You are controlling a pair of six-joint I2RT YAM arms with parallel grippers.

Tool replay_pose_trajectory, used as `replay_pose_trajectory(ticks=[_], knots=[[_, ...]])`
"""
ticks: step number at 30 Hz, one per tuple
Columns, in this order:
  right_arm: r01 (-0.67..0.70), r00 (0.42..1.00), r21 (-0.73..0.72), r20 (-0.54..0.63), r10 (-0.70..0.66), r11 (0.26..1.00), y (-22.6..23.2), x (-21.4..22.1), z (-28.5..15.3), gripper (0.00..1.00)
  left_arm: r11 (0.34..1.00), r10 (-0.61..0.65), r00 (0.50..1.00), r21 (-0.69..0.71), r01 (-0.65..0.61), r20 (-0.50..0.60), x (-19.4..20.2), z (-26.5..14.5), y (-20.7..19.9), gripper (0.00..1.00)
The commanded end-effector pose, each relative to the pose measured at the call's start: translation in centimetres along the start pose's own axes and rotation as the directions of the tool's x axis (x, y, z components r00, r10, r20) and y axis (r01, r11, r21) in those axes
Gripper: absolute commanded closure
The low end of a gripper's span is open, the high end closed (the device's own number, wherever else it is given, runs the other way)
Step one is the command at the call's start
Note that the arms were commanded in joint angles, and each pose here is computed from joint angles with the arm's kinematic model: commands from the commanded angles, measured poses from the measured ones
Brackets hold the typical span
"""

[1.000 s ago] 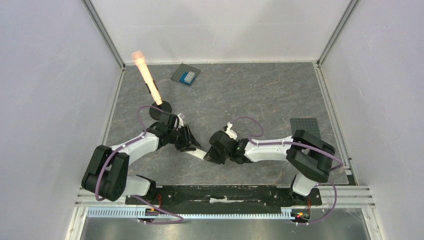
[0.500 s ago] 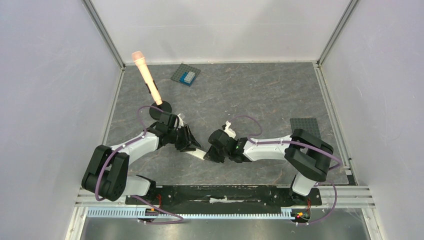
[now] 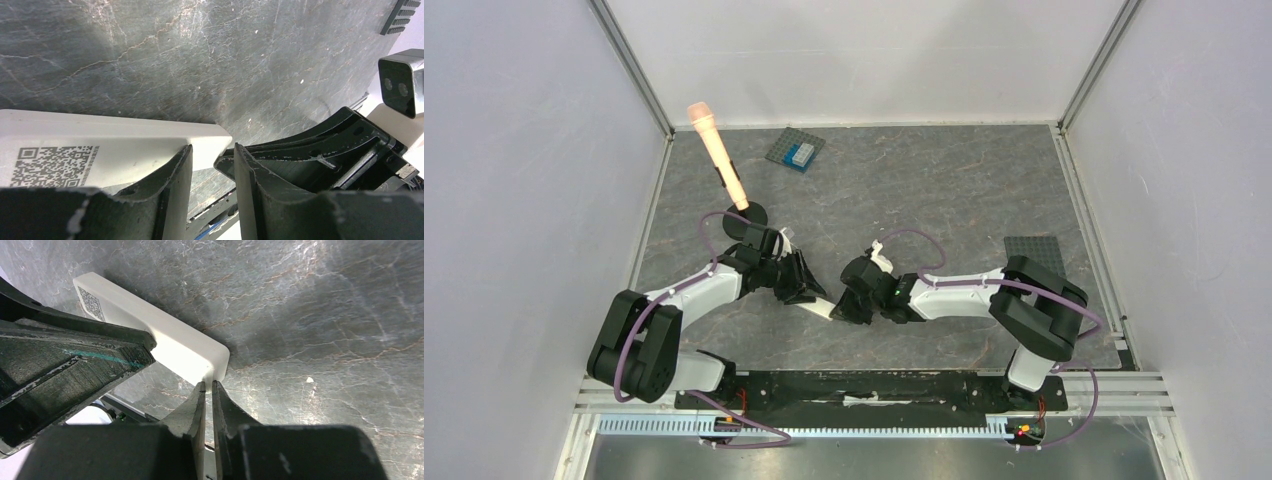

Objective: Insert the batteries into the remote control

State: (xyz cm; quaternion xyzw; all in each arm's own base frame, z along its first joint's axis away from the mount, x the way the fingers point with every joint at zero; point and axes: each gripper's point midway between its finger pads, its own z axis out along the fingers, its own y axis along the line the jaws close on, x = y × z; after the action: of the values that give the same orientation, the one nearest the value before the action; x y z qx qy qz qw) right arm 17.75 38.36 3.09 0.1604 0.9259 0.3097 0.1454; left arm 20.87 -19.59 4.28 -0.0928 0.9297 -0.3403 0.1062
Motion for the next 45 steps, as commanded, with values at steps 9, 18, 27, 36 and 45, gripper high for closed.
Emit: replay_pose_trajectory(ticks=[9,18,27,36,45], knots=[[0.005,0.999,0.004,0.033,-0.005,1.000,-0.6,-0.6,1.7,0.87,0.993,0.067,0.996,-0.097,-0.061,0.053,-1.4,-1.3,0.4,0.55],[0.121,0.990,-0.158,0.097,-0.107,0.980,4.0,-3.0,-1.8,0.62,0.968,0.178,0.960,-0.216,-0.130,0.217,-5.0,-6.3,-1.2,0.50],[0.554,0.832,-0.143,0.138,-0.538,0.820,5.0,-3.6,-3.6,0.27,0.949,0.235,0.903,-0.285,-0.134,0.360,-5.7,-12.5,-2.5,0.47],[0.913,0.408,-0.022,0.104,-0.907,0.408,5.8,-4.1,-0.6,0.02,0.950,0.226,0.858,-0.299,-0.090,0.461,-4.4,-17.4,-2.8,0.44],[0.957,0.287,0.016,0.069,-0.955,0.289,5.2,-3.5,3.1,0.22,0.944,0.237,0.836,-0.322,-0.077,0.496,-3.6,-20.2,-2.9,0.43]])
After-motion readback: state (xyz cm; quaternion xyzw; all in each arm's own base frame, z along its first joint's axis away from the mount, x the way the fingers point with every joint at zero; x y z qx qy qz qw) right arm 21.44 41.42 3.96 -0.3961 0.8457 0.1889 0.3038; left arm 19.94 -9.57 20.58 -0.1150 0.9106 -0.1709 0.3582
